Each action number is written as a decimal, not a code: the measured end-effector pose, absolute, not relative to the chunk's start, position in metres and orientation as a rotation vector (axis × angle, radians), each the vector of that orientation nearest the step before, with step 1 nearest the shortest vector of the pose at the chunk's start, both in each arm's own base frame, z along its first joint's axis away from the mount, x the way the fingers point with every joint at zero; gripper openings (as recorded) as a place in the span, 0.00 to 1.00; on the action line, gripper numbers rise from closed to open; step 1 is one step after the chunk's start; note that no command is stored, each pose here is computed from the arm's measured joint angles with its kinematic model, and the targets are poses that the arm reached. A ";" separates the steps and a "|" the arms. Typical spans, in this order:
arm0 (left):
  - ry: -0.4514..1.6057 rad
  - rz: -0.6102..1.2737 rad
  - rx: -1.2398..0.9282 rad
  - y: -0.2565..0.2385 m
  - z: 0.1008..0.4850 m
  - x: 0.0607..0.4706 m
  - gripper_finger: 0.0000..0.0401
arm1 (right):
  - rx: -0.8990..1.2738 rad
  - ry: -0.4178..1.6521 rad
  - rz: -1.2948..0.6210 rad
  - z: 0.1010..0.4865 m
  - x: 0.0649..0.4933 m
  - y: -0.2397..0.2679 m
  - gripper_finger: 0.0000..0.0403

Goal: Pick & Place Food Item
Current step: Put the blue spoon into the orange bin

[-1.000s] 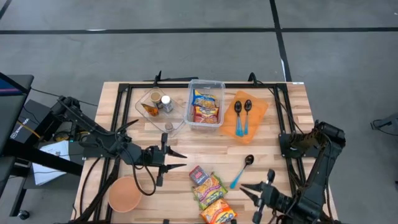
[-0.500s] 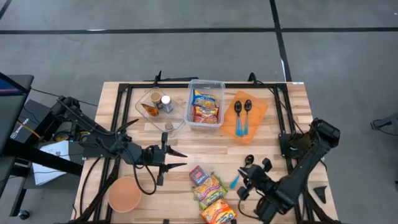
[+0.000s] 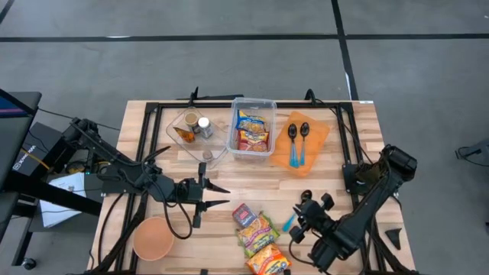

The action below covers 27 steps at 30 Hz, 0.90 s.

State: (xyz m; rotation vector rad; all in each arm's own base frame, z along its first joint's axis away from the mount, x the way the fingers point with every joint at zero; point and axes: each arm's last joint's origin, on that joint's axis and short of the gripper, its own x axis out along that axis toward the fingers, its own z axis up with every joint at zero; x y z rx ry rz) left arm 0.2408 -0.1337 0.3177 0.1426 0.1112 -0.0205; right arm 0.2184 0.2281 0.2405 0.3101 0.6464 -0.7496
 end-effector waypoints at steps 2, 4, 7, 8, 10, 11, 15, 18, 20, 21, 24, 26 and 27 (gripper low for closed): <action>0.111 -0.021 0.143 -0.134 0.318 0.241 0.26 | 0.342 0.669 -0.762 0.238 0.218 0.228 0.13; 0.111 -0.021 0.143 -0.134 0.318 0.241 0.26 | 0.383 0.679 -0.793 0.234 0.217 0.226 0.13; 0.111 -0.021 0.143 -0.134 0.318 0.241 0.26 | 0.405 0.693 -0.839 0.228 0.216 0.221 0.13; 0.111 -0.021 0.143 -0.134 0.318 0.241 0.26 | 0.411 0.696 -0.854 0.226 0.216 0.219 0.13; 0.111 -0.021 0.143 -0.134 0.318 0.241 0.26 | 0.425 0.720 -0.888 0.221 0.216 0.214 0.13; 0.111 -0.021 0.143 -0.134 0.318 0.241 0.26 | 0.432 0.737 -0.907 0.218 0.216 0.212 0.13; 0.111 -0.020 0.143 -0.134 0.318 0.241 0.26 | 0.470 0.799 -0.976 0.204 0.215 0.202 0.17; 0.111 -0.020 0.143 -0.134 0.318 0.241 0.26 | 0.501 0.795 -0.987 0.192 0.217 0.197 0.22; 0.111 -0.020 0.143 -0.134 0.318 0.241 0.26 | 0.524 0.795 -1.006 0.184 0.218 0.193 0.28; 0.111 -0.020 0.143 -0.134 0.318 0.241 0.26 | 0.544 0.802 -1.016 0.180 0.218 0.190 0.31; 0.111 -0.020 0.143 -0.134 0.318 0.241 0.26 | 0.567 0.845 -1.050 0.169 0.218 0.182 0.40; 0.111 -0.020 0.143 -0.134 0.318 0.241 0.26 | 0.598 0.848 -1.058 0.163 0.220 0.179 0.47; 0.111 -0.020 0.143 -0.134 0.318 0.241 0.26 | 0.609 0.852 -1.066 0.161 0.220 0.177 0.50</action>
